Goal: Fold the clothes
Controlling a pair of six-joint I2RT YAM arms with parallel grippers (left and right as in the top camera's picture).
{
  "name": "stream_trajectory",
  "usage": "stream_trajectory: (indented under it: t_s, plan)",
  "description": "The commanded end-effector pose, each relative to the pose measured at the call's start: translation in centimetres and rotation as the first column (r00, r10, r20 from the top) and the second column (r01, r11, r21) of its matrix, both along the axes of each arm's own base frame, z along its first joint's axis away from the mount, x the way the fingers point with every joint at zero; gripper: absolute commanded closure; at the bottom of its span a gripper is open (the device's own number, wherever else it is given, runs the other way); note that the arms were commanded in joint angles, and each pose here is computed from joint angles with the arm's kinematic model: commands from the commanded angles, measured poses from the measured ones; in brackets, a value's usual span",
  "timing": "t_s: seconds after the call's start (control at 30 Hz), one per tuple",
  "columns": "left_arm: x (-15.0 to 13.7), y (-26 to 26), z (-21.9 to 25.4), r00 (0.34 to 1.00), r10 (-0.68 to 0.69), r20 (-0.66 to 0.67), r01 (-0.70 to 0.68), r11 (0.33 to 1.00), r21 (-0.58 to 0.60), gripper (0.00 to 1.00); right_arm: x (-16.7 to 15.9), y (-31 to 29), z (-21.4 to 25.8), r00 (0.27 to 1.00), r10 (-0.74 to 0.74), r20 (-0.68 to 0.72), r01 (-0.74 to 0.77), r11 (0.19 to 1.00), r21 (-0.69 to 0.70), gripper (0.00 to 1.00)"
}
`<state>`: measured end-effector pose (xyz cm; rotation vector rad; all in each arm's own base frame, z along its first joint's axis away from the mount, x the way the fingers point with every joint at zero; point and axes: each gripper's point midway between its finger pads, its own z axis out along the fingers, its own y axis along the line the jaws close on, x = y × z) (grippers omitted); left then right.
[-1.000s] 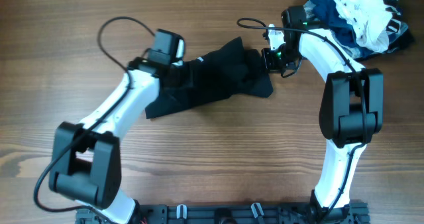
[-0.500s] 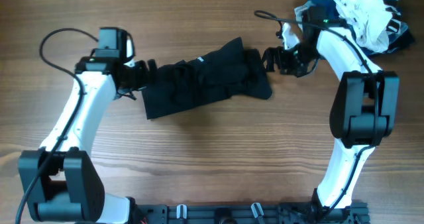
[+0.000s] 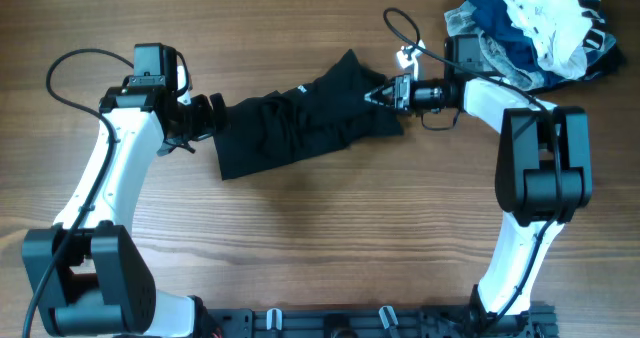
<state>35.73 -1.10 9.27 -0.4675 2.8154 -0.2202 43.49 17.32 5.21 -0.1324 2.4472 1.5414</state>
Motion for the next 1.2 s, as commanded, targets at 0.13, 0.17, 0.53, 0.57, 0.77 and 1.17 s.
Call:
stream_trajectory:
  t_s: [0.13, 0.17, 0.53, 0.57, 0.77, 1.17]
  plan:
    - [0.2, 0.3, 0.7, 1.000, -0.010, 0.021, 0.009, 1.000, 0.012, 0.00, 2.5, -3.8, 6.7, 0.991, -0.047, 0.122, 0.049, 0.999, -0.006, 0.96]
    - [0.2, 0.3, 0.7, 1.000, -0.010, 0.021, 0.009, 1.000, 0.013, 0.00, 2.4, -4.7, 7.9, 0.987, -0.043, 0.155, 0.059, 0.993, -0.105, 0.96]
    - [1.4, 2.5, 1.1, 0.996, 0.041, 0.074, -0.046, 0.997, 0.060, 0.00, -5.7, 8.0, 8.9, 0.905, 0.386, 0.180, -0.198, 0.755, -0.625, 0.96]
    - [1.4, 3.0, 1.1, 0.996, 0.054, 0.076, -0.059, 0.996, 0.060, 0.00, -6.8, 9.8, 8.2, 0.888, 0.426, 0.174, -0.216, 0.720, -0.659, 0.95]
    - [1.4, 5.1, 1.1, 0.991, 0.109, 0.080, -0.114, 0.992, 0.060, 0.00, -9.0, 16.3, 5.1, 0.864, 0.476, 0.167, -0.253, 0.695, -0.673, 0.00]
    - [2.4, 3.7, 1.5, 0.988, 0.096, 0.120, -0.103, 0.993, 0.053, 0.00, 0.2, 4.5, 13.6, 0.951, 0.163, 0.263, 0.000, 0.850, -0.526, 0.00]
